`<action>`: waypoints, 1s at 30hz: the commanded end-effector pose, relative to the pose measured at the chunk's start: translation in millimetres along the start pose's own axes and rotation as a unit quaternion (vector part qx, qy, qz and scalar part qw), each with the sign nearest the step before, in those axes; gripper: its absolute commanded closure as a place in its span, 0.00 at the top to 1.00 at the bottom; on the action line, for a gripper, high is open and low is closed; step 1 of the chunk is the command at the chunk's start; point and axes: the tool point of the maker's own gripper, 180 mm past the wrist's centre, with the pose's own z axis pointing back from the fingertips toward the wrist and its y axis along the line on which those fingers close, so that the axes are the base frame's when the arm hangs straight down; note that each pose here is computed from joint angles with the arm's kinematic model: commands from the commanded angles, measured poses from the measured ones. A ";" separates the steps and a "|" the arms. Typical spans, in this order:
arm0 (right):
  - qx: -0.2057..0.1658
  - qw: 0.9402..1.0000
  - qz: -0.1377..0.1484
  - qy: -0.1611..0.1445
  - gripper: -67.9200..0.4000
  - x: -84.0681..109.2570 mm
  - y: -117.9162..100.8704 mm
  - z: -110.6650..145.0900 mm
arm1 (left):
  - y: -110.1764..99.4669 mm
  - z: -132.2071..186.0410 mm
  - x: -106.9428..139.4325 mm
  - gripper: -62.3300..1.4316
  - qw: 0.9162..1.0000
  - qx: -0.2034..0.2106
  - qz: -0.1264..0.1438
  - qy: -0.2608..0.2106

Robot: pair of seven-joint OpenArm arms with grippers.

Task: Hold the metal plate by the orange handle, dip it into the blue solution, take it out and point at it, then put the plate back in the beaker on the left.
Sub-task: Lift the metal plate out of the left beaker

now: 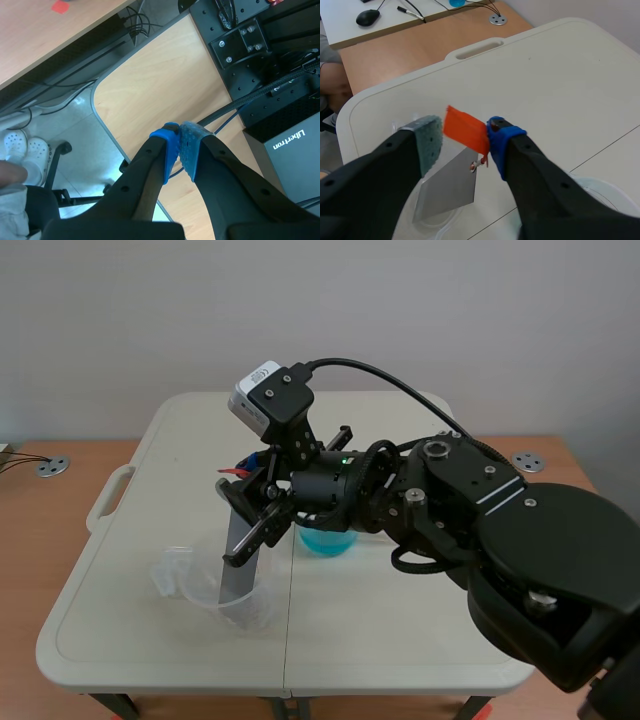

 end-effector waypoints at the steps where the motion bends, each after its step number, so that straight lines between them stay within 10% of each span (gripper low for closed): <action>1: 0.001 1.000 0.007 -0.021 0.16 16.2 -2.7 -1.6 | -1.9 0.2 8.2 0.05 1.000 -0.002 0.002 -0.013; 5: 0.001 1.000 0.007 -0.022 0.02 16.5 -2.7 -1.6 | -1.9 0.2 8.2 0.05 1.000 -0.002 0.002 -0.013; 17: 0.006 0.999 0.008 -0.047 0.02 25.7 -0.7 -1.0 | -1.9 0.2 8.2 0.05 1.000 -0.002 0.002 -0.013; 30: 0.095 0.992 0.013 -0.079 0.02 36.7 31.3 3.9 | -1.9 0.2 8.2 0.05 1.000 -0.002 0.002 -0.013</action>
